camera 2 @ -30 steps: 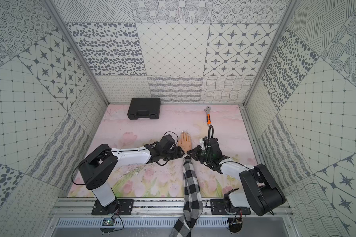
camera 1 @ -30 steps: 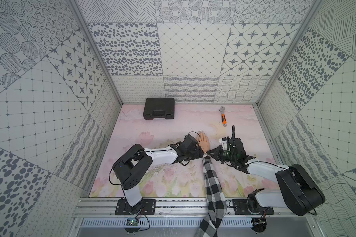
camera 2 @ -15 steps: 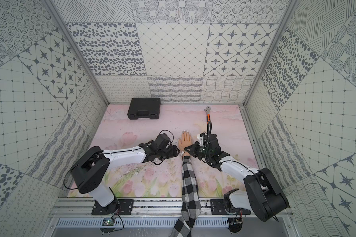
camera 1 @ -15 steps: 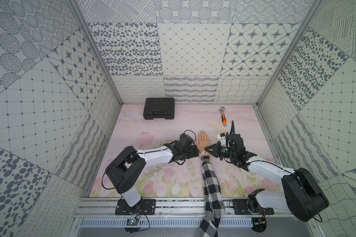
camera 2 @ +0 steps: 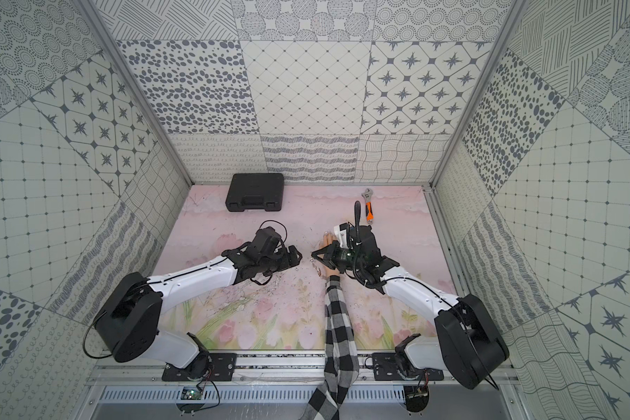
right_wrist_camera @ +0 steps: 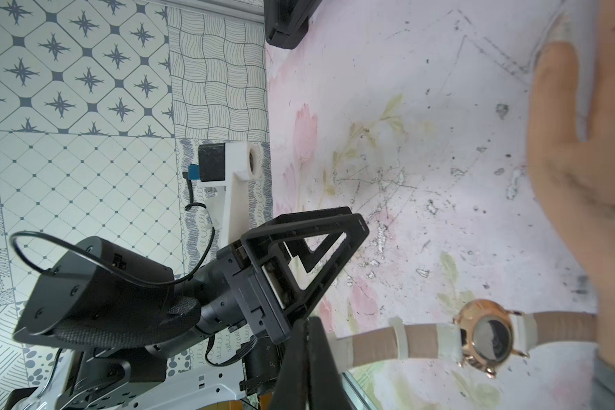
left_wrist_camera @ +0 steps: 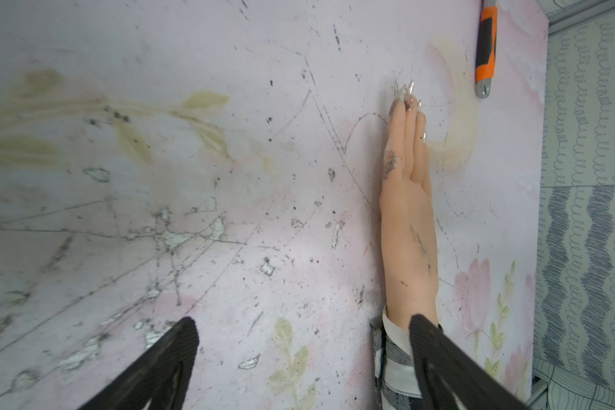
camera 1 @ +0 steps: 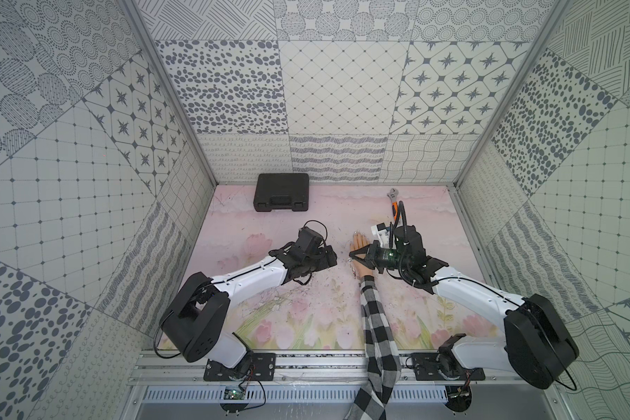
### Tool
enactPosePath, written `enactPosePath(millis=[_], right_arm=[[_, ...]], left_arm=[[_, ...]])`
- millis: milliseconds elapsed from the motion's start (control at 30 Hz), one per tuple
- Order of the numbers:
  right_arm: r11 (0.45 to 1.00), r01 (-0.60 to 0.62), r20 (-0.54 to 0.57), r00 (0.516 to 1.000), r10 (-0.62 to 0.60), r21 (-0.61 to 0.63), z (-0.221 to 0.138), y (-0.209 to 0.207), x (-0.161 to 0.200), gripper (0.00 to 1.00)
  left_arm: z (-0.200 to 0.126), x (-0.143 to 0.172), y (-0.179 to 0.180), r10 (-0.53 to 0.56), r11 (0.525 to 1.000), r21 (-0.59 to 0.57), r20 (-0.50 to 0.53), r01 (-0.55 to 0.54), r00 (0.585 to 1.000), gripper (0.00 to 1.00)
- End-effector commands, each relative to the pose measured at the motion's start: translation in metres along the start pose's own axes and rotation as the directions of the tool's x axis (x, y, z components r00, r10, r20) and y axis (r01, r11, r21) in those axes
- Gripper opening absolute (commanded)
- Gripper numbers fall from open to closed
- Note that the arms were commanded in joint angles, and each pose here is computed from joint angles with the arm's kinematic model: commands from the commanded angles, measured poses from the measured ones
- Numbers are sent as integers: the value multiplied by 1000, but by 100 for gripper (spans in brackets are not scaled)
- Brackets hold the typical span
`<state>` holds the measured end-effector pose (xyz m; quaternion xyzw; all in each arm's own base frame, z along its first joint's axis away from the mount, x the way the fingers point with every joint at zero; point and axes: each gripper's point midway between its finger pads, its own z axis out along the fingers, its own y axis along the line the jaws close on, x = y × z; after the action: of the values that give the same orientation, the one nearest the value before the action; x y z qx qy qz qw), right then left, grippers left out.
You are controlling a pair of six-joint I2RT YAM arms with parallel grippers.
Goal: Take off the watch
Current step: Take off the watch from the hand.
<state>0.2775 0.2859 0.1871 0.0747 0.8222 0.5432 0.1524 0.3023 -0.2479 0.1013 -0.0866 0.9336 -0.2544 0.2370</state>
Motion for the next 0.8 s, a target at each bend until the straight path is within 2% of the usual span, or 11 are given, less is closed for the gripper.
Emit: enactPosePath(millis=[0, 267, 433, 600, 767], right_arm=[[998, 37, 3, 999, -36, -55, 6, 31, -4, 0], [992, 92, -28, 995, -95, -80, 25, 78, -3, 0], [989, 127, -66, 989, -133, -78, 46, 103, 3, 0], [986, 151, -111, 981, -157, -65, 81, 119, 12, 0], [981, 177, -177, 966, -189, -79, 128, 141, 30, 0]], left_arm=[[-25, -14, 41, 16, 991, -131, 26, -12, 1000, 99], [-81, -50, 100, -101, 970, -209, 135, 128, 986, 99], [-121, -70, 135, -218, 941, -209, 224, 265, 950, 98], [-150, -85, 164, -310, 905, -203, 289, 375, 906, 99], [-166, -102, 177, -346, 888, -188, 329, 420, 879, 99]])
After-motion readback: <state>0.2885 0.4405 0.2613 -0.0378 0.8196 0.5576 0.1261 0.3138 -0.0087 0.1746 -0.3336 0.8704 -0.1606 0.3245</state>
